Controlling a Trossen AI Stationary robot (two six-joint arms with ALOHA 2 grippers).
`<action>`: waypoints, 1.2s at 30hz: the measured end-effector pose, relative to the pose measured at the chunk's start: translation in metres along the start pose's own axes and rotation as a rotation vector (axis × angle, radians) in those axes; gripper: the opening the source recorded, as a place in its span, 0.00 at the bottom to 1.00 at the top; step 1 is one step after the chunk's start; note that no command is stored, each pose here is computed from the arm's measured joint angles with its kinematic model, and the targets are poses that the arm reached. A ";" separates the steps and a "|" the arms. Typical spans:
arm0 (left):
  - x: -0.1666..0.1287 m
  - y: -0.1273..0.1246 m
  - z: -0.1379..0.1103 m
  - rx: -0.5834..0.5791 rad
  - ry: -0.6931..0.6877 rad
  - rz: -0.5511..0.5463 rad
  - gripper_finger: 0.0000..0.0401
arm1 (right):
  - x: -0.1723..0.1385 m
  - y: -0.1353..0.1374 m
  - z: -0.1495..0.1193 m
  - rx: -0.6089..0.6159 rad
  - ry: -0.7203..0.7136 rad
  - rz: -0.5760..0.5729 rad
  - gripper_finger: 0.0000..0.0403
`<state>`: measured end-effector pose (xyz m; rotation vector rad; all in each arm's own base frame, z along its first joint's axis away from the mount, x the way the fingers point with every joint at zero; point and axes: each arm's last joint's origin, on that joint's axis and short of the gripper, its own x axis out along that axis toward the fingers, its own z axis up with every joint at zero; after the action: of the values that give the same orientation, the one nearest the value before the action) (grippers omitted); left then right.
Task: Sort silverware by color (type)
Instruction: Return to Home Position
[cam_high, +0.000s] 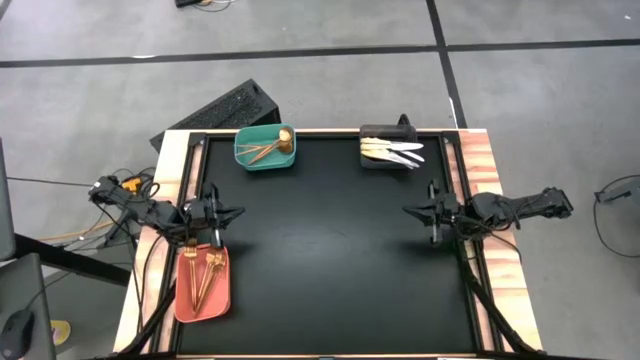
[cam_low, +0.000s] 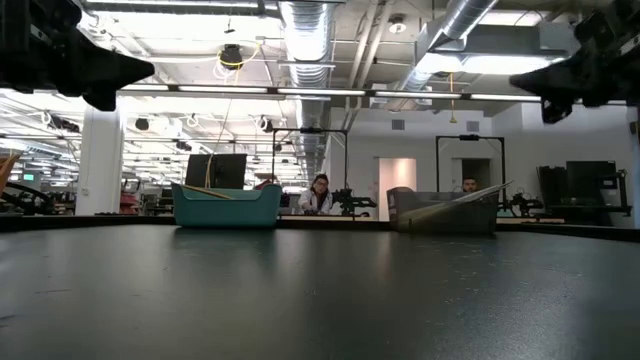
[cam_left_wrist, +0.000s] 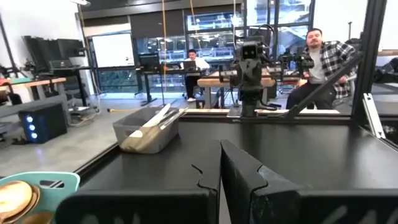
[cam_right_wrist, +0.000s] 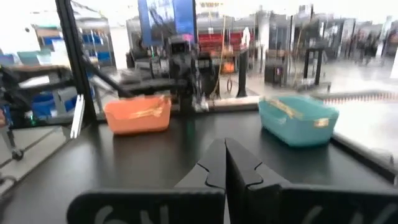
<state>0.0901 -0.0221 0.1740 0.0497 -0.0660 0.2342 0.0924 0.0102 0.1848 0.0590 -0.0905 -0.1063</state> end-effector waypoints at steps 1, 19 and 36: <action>0.000 0.000 0.000 -0.005 0.000 0.004 0.00 | 0.000 0.000 -0.003 0.009 0.024 -0.001 0.03; 0.000 0.000 0.000 -0.038 -0.001 0.005 0.00 | 0.005 0.001 -0.017 -0.084 0.133 -0.001 0.03; 0.000 0.000 0.000 -0.031 0.000 0.005 0.00 | 0.005 0.001 -0.018 -0.159 0.136 0.004 0.03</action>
<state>0.0902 -0.0220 0.1736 0.0186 -0.0701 0.2377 0.0989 0.0116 0.1677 -0.0923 0.0541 -0.1048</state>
